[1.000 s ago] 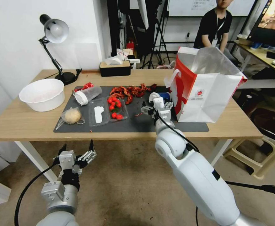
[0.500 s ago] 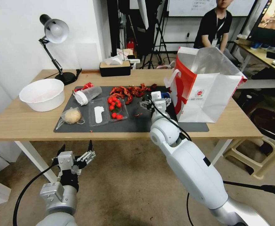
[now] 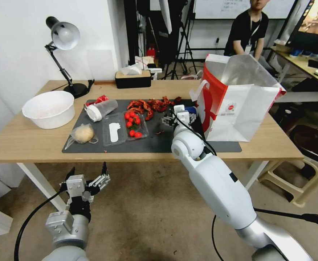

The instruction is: Pick up the trash from the table and place it into the takeout bag.

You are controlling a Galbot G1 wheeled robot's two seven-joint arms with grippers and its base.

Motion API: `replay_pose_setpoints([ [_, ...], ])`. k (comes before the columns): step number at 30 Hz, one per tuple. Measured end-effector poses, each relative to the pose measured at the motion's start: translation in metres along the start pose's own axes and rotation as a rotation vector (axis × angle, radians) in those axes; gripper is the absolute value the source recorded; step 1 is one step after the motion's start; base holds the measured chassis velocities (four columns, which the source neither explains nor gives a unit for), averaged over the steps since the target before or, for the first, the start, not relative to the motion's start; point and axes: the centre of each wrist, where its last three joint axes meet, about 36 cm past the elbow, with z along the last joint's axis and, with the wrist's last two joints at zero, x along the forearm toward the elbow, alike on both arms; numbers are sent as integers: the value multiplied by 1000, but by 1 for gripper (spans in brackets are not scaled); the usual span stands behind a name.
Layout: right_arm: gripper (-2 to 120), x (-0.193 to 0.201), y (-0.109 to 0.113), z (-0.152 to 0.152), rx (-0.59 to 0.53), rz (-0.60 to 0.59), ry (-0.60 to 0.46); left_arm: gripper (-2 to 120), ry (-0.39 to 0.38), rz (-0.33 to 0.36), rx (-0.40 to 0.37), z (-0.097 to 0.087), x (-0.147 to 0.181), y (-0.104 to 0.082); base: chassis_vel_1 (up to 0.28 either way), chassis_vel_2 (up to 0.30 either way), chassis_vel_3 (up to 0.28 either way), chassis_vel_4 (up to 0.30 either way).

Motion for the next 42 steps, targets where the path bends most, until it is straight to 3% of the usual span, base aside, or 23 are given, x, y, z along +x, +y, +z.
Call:
replay_pose_setpoints([
  [32,100,-29,2,3,-20,51,20,100,1,-4,-1,2,-1,1,0,0,0,0],
  [37,92,-30,2,2,-26,53,13,100,4,-4,0,3,-1,1,0,0,0,0],
  [39,80,-31,2,3,-32,55,7,100,5,-4,0,3,-1,1,0,0,0,0],
  [42,71,-31,1,4,-33,57,4,100,5,-3,0,3,-1,1,0,0,0,0],
])
